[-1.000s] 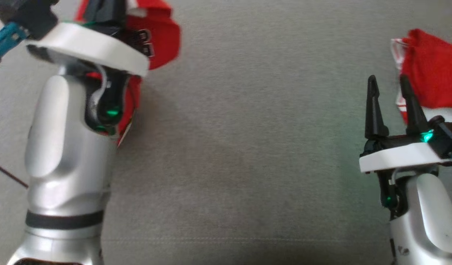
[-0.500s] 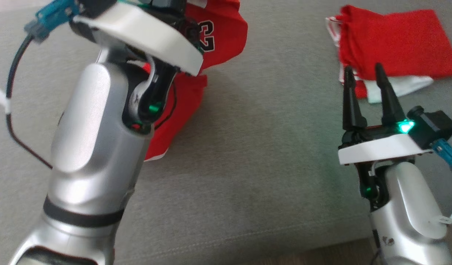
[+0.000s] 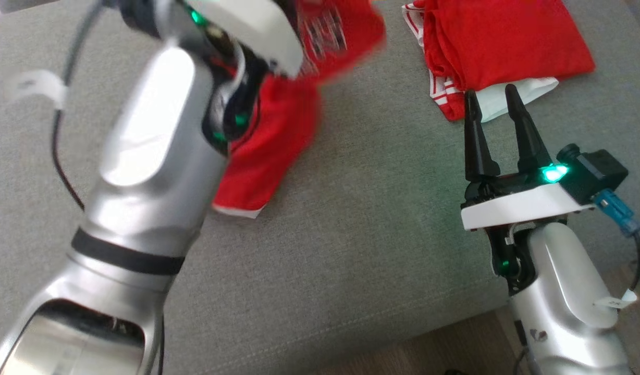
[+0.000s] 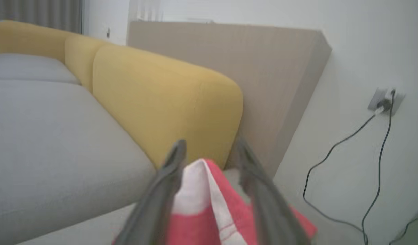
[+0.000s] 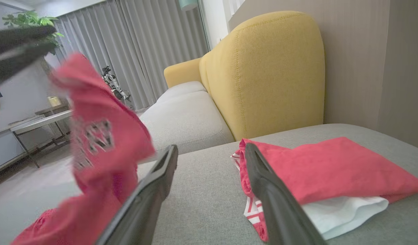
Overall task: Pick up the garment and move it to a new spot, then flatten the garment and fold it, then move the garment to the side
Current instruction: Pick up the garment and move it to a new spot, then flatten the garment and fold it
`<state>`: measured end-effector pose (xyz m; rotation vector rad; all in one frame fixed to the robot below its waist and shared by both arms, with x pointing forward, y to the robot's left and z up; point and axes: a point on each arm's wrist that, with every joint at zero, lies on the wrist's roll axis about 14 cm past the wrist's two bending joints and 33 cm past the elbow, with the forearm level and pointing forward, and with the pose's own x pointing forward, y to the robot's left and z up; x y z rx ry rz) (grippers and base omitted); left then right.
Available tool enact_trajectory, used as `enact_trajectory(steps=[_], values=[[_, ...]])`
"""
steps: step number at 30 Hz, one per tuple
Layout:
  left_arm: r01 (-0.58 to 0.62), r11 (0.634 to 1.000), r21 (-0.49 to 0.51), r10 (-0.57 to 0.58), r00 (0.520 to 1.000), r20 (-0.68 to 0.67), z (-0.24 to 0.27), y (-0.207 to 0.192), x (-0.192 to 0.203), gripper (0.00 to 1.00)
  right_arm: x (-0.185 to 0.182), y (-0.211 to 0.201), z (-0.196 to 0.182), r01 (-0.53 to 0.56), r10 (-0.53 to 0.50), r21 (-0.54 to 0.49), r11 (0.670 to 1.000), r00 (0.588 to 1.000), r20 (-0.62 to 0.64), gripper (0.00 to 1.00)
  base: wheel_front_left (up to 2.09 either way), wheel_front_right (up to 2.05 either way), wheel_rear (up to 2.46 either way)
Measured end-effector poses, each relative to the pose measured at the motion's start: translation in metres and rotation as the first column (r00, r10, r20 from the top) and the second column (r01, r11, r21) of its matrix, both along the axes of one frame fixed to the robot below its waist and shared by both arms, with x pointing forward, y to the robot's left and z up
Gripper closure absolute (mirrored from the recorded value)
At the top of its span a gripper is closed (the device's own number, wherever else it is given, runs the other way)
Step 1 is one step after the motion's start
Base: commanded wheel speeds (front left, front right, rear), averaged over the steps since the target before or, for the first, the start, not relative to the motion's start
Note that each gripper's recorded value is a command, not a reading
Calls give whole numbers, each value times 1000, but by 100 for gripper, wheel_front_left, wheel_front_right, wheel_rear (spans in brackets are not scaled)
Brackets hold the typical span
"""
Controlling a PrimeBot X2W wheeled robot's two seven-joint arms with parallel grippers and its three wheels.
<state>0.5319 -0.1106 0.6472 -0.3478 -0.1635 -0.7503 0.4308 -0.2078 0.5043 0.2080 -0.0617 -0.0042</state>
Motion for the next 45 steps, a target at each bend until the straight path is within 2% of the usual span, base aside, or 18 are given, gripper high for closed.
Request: enact_trajectory(steps=[3, 7, 13, 16, 17, 25, 30, 35, 42, 45], values=[[-2, 995, 101, 8, 998, -54, -38, 0, 4, 0, 0, -1, 0, 3, -3, 6, 1000, 1000, 1, 0, 0, 0, 0], [-135, 986, 95, 140, 989, -43, -49, 40, 26, 0, 3, 3, 0, -7, 7, 8, 1000, 1000, 2, 0, 0, 0, 0], [-313, 947, 68, 315, 949, -19, -48, 116, 41, 0, 11, 14, 3, -37, 37, -7, 999, 999, 17, 0, 0, 0, 0], [-373, 923, 88, 379, 923, -62, -71, 156, 28, 0, 14, 26, 5, -68, 68, -18, 998, 997, 25, 0, 0, 0, 0], [-406, 909, 98, 415, 904, -103, -90, 179, 12, 0, 13, 35, 1, -89, 90, -28, 996, 996, 16, 0, 0, 0, 0], [-524, 846, 96, 532, 819, -215, -133, 246, -65, 0, 5, 61, -11, -150, 149, -28, 988, 989, -22, 0, 0, 0, 0], [-567, 816, 109, 573, 772, -275, -155, 260, -108, 0, 4, 74, -4, -184, 184, -21, 983, 983, -8, 0, 0, 0, 0], [-588, 804, 90, 585, 752, -303, -161, 255, -131, 0, -3, 80, -4, -200, 200, -19, 980, 980, -18, 0, 0, 0, 0], [-550, 830, 93, 551, 782, -292, -162, 240, -130, 0, -6, 74, 1, -185, 185, -23, 982, 983, -12, 0, 0, 0, 0], [-487, 864, 127, 501, 808, -310, -176, 220, -132, 0, -9, 68, 1, -172, 172, -25, 985, 985, -13, 0, 0, 0, 0]])
